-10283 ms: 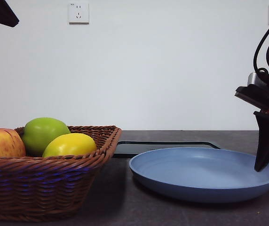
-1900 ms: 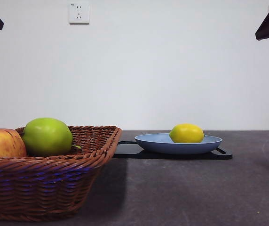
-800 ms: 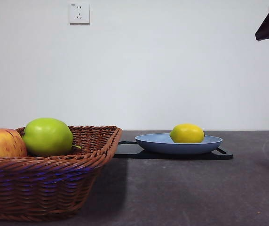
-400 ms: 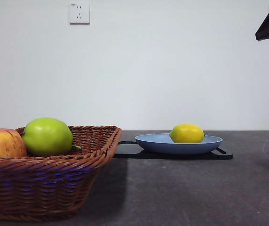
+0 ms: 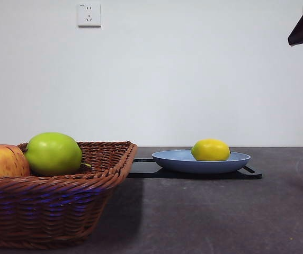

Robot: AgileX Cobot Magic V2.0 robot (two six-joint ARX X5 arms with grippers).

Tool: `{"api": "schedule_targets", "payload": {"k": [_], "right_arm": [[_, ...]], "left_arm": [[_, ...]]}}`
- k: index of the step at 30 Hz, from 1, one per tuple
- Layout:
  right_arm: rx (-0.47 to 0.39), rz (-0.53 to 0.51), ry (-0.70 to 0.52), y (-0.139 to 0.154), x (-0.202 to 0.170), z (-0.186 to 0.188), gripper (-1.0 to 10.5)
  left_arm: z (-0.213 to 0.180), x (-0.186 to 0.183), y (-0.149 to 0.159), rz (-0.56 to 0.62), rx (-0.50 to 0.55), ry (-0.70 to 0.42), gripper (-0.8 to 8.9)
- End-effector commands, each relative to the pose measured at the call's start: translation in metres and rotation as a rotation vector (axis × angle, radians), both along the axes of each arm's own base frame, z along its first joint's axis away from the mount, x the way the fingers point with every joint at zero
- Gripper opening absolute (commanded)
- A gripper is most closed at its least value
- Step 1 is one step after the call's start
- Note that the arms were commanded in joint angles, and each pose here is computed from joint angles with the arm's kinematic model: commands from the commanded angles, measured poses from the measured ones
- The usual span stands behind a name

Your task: Take the lemon from the basket,put the lemon in the plate,hand out the plate

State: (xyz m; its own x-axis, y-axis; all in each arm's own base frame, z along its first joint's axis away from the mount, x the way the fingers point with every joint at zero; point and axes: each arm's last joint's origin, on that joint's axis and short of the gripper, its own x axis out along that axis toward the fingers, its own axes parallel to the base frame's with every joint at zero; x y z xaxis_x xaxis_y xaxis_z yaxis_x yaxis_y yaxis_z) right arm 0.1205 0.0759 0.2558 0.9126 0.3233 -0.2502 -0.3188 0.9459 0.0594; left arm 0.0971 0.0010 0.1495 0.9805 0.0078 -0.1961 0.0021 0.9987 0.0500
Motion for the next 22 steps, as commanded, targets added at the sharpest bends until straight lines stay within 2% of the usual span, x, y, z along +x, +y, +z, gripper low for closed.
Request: {"api": "schedule_targets", "payload": {"k": [1, 7, 9, 13, 19, 22], "right_arm": [[0.019, 0.001, -0.014, 0.001, 0.000, 0.005, 0.0], [0.014, 0.002, -0.017, 0.001, 0.000, 0.005, 0.0], [-0.055, 0.011, -0.065, -0.003, -0.003, 0.008, 0.0], [-0.108, -0.019, -0.132, -0.019, -0.011, 0.010, 0.0], [-0.052, -0.010, -0.169, -0.048, -0.019, -0.011, 0.0], [-0.050, -0.060, -0.172, -0.057, -0.022, -0.030, 0.0]], "left_arm": [[-0.003, 0.001, 0.000, 0.003, -0.003, -0.003, 0.08], [-0.003, 0.001, 0.000, 0.003, -0.003, -0.003, 0.09], [-0.003, 0.001, 0.000, 0.003, -0.003, -0.003, 0.08], [-0.003, 0.001, 0.000, 0.003, -0.003, -0.003, 0.08], [-0.003, 0.001, 0.000, 0.003, -0.003, -0.003, 0.09], [-0.003, 0.001, 0.000, 0.003, -0.003, -0.003, 0.09]]}}
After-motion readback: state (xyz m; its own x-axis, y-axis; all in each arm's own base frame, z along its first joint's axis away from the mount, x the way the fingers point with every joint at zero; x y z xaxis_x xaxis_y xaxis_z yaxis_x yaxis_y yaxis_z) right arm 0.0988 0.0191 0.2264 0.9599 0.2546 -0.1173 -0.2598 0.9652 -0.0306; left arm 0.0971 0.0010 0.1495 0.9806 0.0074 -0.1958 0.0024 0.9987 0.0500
